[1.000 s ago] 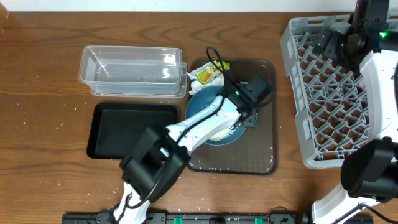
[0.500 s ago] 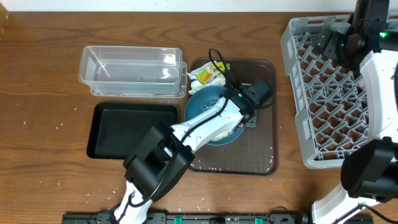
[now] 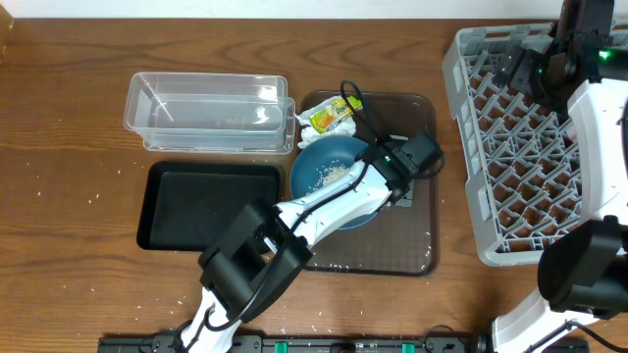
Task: Sort waste into correct bins and load items into the dishwasher rack
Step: 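Lift the blue bowl off the brown tray with the left gripper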
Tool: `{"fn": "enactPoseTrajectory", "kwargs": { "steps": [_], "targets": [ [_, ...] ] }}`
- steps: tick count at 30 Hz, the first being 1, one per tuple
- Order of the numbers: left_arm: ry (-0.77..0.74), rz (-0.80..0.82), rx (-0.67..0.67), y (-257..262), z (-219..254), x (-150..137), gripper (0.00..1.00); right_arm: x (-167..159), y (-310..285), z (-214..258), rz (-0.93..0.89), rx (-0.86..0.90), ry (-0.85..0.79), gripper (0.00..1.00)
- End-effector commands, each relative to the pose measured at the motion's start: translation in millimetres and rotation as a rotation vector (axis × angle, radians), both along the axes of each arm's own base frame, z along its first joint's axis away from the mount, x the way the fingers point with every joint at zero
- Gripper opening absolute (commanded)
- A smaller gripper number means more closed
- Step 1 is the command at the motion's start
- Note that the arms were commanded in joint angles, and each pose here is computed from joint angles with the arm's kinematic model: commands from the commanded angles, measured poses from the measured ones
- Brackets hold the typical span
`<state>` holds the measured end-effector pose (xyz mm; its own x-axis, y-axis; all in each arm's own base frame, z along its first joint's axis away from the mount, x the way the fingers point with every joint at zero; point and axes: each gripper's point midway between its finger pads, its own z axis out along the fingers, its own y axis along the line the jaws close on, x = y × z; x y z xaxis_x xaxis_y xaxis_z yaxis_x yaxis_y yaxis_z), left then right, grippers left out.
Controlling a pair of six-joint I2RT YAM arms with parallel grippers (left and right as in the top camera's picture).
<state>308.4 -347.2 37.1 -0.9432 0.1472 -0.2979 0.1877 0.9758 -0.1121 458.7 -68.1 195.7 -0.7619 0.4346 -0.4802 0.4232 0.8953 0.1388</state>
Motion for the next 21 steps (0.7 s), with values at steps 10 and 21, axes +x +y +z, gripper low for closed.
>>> {"fn": "enactPoseTrajectory", "kwargs": {
  "steps": [10,21],
  "targets": [
    [0.006,0.004,0.052,6.6,-21.3,1.9,0.39,-1.0,-0.8,6.6,-0.014,0.002,-0.015,0.99],
    [0.005,0.004,0.052,6.6,-20.7,2.1,0.26,-1.0,-0.8,6.6,-0.014,0.002,-0.015,0.99]
  ]
}}
